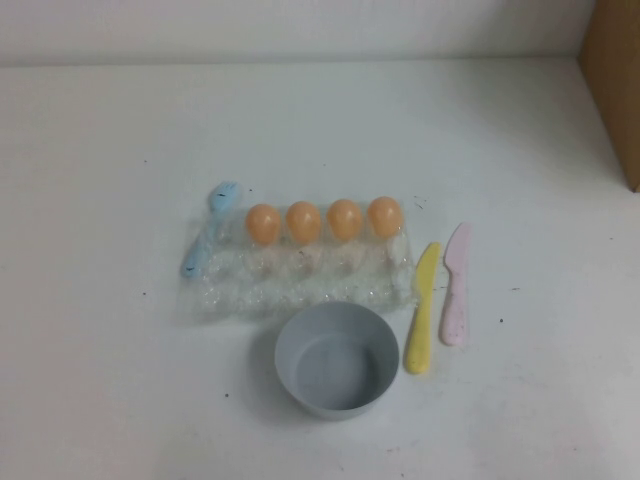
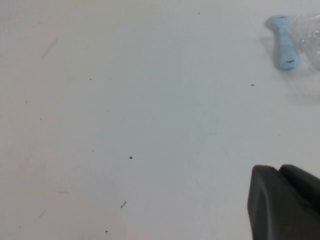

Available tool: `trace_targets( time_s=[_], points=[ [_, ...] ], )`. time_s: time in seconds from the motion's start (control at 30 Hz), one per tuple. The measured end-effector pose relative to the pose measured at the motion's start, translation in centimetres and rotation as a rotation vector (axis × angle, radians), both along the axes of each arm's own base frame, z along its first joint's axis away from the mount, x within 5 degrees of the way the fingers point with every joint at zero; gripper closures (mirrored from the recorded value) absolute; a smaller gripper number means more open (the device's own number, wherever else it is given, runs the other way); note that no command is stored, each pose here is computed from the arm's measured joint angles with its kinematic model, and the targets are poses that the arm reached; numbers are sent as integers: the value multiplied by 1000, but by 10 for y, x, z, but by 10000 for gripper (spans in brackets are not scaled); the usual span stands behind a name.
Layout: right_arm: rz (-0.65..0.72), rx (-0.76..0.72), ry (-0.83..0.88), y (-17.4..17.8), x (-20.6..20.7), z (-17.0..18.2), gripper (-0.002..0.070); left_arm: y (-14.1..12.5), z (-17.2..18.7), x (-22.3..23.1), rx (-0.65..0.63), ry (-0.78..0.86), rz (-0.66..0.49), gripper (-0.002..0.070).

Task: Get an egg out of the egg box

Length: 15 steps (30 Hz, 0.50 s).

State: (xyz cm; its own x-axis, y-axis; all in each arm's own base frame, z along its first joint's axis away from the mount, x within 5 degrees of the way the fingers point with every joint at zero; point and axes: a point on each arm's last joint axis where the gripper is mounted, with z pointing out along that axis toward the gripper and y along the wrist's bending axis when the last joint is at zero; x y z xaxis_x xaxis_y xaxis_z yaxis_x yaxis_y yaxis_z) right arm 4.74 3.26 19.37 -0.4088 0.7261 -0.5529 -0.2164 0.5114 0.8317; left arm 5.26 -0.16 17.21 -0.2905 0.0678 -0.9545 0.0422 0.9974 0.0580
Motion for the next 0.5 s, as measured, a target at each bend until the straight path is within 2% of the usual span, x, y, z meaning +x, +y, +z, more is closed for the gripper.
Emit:
trace_targets(
  time_s=[0.2,0.3,0.5],
  points=[
    [-42,37,-25,-3,2,4,694,0,0,0,0,0,0,680],
    [-37,9,-37,-3,2,3,694,0,0,0,0,0,0,680],
    [65,-58,-8,5,-3,3,694,0,0,0,0,0,0,680]
  ],
)
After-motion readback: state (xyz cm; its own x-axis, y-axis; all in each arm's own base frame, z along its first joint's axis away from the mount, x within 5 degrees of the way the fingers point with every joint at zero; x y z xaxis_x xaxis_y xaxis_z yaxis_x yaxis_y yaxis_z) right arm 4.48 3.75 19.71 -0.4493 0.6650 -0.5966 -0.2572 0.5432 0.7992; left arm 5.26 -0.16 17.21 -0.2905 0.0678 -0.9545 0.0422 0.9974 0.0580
